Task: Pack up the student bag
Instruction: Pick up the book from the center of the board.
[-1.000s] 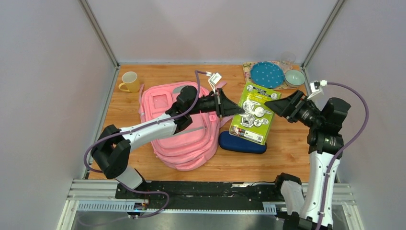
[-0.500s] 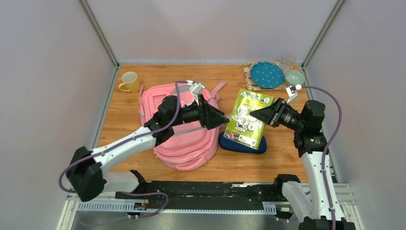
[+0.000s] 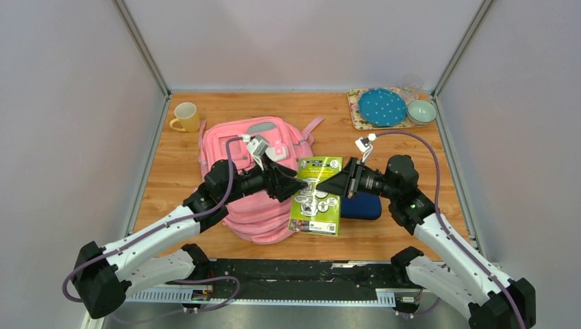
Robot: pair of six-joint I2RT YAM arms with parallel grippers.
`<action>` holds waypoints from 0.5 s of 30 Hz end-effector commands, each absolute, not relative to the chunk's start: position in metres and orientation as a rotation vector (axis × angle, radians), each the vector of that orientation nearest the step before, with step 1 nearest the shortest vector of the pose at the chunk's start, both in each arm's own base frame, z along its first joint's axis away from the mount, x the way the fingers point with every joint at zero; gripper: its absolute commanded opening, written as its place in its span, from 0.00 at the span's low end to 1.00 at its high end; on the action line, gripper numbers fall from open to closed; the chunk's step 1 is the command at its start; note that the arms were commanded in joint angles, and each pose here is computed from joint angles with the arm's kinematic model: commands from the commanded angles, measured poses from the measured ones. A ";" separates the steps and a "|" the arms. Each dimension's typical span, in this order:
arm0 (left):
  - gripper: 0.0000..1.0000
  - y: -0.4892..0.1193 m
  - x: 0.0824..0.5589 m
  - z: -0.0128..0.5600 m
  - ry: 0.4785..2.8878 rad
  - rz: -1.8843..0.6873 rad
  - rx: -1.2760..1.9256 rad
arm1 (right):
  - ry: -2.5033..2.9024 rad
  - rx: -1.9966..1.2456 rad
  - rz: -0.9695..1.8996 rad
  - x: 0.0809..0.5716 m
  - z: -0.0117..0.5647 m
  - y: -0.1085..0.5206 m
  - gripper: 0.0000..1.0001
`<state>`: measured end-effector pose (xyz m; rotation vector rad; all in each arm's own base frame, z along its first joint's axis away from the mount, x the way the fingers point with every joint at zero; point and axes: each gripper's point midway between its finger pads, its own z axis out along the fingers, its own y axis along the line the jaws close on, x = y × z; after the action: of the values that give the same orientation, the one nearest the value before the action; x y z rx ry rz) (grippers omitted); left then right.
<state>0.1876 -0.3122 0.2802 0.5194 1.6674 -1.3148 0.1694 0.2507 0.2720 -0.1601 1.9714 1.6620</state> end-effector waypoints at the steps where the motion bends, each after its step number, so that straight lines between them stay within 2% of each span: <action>1: 0.78 -0.289 0.191 0.271 1.654 -1.252 0.393 | 1.720 -0.265 1.749 0.163 0.330 0.272 0.00; 7: 0.79 -0.273 0.190 0.260 1.693 -1.182 0.361 | 1.688 -0.325 1.791 0.156 0.335 0.286 0.00; 15: 0.80 -0.270 0.179 0.260 1.651 -1.258 0.334 | 1.663 -0.403 1.843 0.138 0.333 0.287 0.00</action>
<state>0.1820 -0.2709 0.2623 0.3413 1.6589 -1.2377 0.1558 0.2900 0.2805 -0.2747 1.9047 1.7580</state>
